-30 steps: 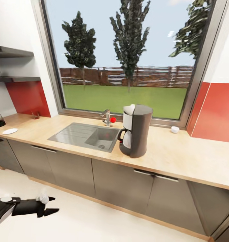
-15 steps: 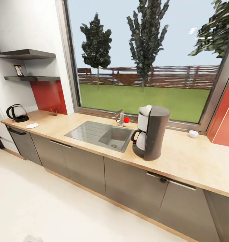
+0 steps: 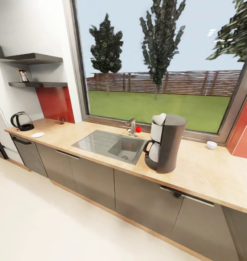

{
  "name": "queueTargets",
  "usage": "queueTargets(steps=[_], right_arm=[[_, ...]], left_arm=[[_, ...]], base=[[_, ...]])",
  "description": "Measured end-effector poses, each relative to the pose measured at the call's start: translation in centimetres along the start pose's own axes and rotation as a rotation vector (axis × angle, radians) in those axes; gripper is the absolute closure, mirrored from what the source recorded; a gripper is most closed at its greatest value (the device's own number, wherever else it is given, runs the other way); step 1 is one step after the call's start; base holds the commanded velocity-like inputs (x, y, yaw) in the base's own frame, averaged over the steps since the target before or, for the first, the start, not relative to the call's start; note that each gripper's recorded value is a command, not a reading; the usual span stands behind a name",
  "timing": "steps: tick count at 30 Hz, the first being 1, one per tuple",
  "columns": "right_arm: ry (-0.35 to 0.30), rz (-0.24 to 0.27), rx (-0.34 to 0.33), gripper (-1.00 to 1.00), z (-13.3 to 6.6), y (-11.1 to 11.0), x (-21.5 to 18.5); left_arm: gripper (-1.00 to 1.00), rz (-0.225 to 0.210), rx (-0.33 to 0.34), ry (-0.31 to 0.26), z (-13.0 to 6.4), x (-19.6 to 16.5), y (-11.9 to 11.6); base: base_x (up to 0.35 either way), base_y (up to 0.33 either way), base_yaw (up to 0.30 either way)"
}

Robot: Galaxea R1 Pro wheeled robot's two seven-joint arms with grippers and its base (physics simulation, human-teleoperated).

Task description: Set up a coffee station on the kitchen countertop: keep the coffee maker on the countertop, move the bottle of coffee from the kitchen shelf to the counter next to the coffee maker, place a paper coffee filter on top of the coffee maker, put the saucer next to the coffee maker with the coffee cup on the saucer, and place the electric kettle next to the coffee maker.

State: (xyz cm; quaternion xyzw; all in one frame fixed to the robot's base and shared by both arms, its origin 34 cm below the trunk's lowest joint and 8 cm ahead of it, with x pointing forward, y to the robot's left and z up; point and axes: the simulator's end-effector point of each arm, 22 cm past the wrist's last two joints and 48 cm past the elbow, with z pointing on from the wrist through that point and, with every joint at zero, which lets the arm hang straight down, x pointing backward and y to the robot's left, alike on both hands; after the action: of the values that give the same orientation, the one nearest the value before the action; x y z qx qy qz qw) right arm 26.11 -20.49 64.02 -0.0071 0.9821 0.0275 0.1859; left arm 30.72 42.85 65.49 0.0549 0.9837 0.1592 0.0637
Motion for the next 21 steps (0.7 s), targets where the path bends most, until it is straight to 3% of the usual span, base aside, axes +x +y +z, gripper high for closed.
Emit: queueTargets(steps=[8, 15, 21], right_arm=[[0.000, 0.002, 0.001, -1.00, 0.0, 0.0, 0.0], [0.001, 0.000, 0.000, -1.00, 0.0, 0.0, 0.0], [-0.001, 0.001, 0.001, -1.00, 0.0, 0.0, 0.0]], left_arm=[[-1.00, 0.006, -0.002, 0.016, 0.0, 0.7, -0.3], [-1.00, 0.014, 0.034, 0.018, -0.2, 0.8, -2.9], [-1.00, 0.016, 0.045, 0.014, -0.3, 0.7, -3.5]], base=[[0.000, 0.000, 0.000], [0.000, 0.000, 0.000], [0.000, 0.000, 0.000]])
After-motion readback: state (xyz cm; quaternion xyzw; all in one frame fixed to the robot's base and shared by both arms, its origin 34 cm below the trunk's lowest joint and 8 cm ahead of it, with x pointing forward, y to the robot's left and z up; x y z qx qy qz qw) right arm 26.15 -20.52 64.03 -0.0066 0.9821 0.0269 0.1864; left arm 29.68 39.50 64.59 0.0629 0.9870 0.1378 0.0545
